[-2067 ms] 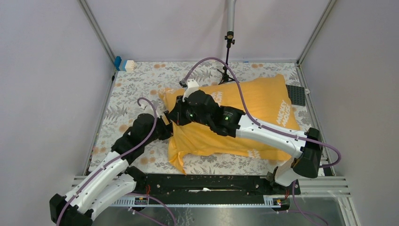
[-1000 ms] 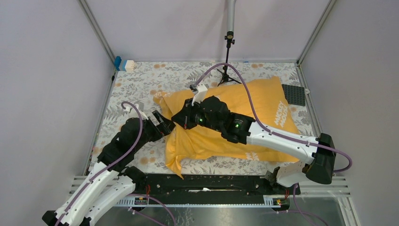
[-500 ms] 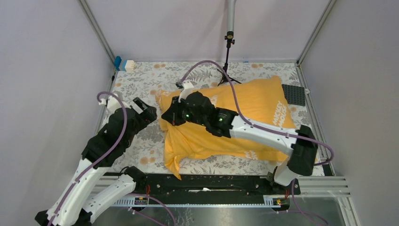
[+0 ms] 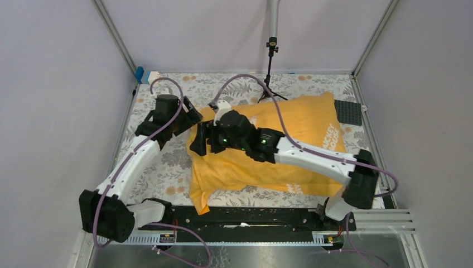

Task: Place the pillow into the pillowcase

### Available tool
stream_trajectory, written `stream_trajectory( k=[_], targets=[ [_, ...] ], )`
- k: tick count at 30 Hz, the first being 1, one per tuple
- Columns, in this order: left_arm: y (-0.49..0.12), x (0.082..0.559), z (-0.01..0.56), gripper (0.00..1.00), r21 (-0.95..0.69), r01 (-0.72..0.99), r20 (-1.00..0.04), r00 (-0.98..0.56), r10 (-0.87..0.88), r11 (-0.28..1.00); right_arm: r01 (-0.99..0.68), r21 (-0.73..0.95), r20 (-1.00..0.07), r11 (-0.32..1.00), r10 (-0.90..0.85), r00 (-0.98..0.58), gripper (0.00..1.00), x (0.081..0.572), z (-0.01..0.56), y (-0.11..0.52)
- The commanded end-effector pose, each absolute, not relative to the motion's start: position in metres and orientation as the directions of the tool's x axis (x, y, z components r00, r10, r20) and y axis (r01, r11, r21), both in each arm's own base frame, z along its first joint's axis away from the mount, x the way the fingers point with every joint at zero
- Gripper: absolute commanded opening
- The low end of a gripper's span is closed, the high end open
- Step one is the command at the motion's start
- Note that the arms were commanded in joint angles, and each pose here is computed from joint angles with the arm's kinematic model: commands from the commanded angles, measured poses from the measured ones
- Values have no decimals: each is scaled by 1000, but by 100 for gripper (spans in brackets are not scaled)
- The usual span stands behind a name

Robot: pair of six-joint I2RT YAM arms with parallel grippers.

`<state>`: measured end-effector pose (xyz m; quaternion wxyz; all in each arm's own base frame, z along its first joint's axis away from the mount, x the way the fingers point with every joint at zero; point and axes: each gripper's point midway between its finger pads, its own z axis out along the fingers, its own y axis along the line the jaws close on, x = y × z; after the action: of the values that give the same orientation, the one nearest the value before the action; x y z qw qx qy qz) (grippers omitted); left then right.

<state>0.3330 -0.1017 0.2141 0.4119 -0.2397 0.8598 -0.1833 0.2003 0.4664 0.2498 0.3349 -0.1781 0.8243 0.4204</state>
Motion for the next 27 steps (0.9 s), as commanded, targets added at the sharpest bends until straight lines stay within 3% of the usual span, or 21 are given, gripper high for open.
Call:
stream_trajectory(
  k=[1, 2, 3, 6, 9, 13, 17, 23, 27],
  targets=[
    [-138, 343, 192, 68, -598, -133, -570, -623, -536, 790, -584, 535, -759, 610, 44, -650, 84, 190, 286, 425],
    [-139, 349, 181, 58, -594, -143, -566, -625, -538, 792, -568, 523, -763, 636, 53, -644, 88, 191, 283, 414],
    [-137, 355, 170, 48, -582, -160, -563, -628, -537, 797, -545, 497, -774, 676, 60, -631, 98, 195, 280, 400],
    [-143, 387, 161, 21, -571, -125, -593, -621, -513, 811, -453, 374, -814, 809, 53, -578, 100, 215, 267, 353],
    [-150, 428, 177, 2, -557, -92, -632, -599, -493, 826, -354, 314, -819, 881, 63, -570, 100, 237, 255, 305],
    [-157, 459, 190, 0, -530, -72, -648, -608, -458, 845, -219, 243, -816, 945, 77, -573, 100, 265, 227, 246],
    [-152, 462, 188, 0, -490, -75, -662, -617, -427, 868, -116, 194, -747, 974, 71, -661, 100, 272, 159, 211],
    [-120, 454, 174, 0, -446, -159, -642, -629, -438, 881, -41, 185, -592, 982, 78, -802, 100, 233, 62, 187],
    [-105, 455, 172, 0, -462, -171, -625, -633, -456, 870, -12, 238, -584, 971, 133, -800, 100, 215, 51, 176]
  ],
)
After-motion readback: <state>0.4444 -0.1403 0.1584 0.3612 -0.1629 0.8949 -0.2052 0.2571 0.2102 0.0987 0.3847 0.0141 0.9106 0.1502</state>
